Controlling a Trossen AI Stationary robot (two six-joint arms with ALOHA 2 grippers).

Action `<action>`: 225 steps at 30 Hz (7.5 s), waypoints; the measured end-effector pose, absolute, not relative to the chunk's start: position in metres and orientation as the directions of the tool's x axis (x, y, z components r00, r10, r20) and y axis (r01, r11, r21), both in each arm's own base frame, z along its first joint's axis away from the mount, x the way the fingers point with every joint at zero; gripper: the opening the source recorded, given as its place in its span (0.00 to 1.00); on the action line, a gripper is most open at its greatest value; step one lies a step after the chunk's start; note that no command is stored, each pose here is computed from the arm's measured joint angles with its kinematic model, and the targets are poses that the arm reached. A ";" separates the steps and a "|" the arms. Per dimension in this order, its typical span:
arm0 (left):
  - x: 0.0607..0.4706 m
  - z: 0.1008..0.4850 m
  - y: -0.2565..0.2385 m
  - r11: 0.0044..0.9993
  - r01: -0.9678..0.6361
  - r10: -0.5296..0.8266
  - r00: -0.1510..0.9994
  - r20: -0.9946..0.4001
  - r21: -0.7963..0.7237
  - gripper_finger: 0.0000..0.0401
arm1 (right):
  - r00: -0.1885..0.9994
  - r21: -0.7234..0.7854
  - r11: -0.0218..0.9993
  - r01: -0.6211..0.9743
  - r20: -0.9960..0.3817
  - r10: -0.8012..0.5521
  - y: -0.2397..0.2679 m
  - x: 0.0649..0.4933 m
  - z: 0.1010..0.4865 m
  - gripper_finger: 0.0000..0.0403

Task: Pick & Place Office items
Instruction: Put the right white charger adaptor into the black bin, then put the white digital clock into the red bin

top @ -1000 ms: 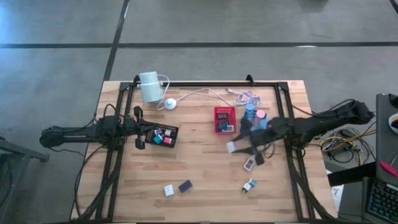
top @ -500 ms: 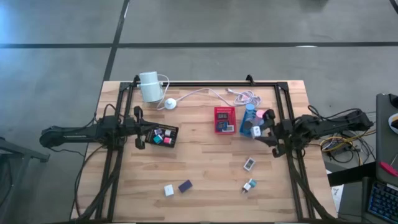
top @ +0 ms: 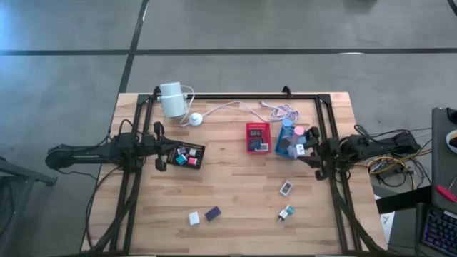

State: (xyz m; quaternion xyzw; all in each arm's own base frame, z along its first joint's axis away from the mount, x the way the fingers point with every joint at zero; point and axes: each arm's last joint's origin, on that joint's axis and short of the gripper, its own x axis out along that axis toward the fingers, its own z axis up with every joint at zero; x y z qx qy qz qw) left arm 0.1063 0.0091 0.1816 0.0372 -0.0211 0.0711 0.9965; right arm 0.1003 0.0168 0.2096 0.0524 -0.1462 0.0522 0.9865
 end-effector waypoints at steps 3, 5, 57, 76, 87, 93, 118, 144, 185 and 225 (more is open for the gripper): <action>0.106 0.182 0.009 0.987 -0.143 0.140 0.989 0.047 0.071 0.04 | 0.959 0.096 0.990 -0.102 0.275 0.072 0.016 0.101 0.201 0.39; 0.106 0.182 0.009 0.987 -0.143 0.140 0.989 0.047 0.071 0.04 | 0.959 0.100 0.990 -0.103 0.273 0.072 0.016 0.101 0.199 0.39; 0.106 0.181 0.011 0.977 -0.196 0.193 0.980 0.042 0.088 0.03 | 0.975 -0.023 1.000 -0.021 -0.220 0.015 -0.026 0.329 0.285 0.39; 0.103 0.203 0.010 0.976 -0.202 0.193 0.976 0.104 0.082 0.03 | 0.901 0.022 0.993 -0.113 -0.419 0.112 -0.047 0.483 0.205 0.39; 0.103 0.202 0.010 0.976 -0.201 0.194 0.977 0.092 0.081 0.03 | 0.874 0.035 0.991 -0.126 -0.468 0.127 -0.053 0.498 0.176 0.39; 0.103 0.202 0.010 0.976 -0.202 0.194 0.977 0.090 0.082 0.03 | 0.867 0.043 0.991 -0.130 -0.480 0.135 -0.054 0.498 0.168 0.39; 0.104 0.199 0.011 0.976 -0.205 0.201 0.978 0.060 0.069 0.03 | 0.924 0.051 0.962 -0.268 -0.270 0.272 -0.033 0.449 0.280 0.42; 0.103 0.198 0.011 0.975 -0.215 0.212 0.976 0.054 0.063 0.03 | 0.964 0.005 0.981 -0.192 0.187 0.187 -0.009 0.173 0.284 0.02; 0.103 0.198 0.011 0.975 -0.212 0.209 0.976 0.053 0.064 0.03 | 0.961 0.052 0.985 -0.166 0.234 0.150 -0.005 0.127 0.190 0.02; 0.104 0.198 0.011 0.975 -0.213 0.210 0.976 0.052 0.063 0.03 | 0.764 0.211 0.976 -0.058 -0.620 0.179 0.001 0.145 0.256 0.47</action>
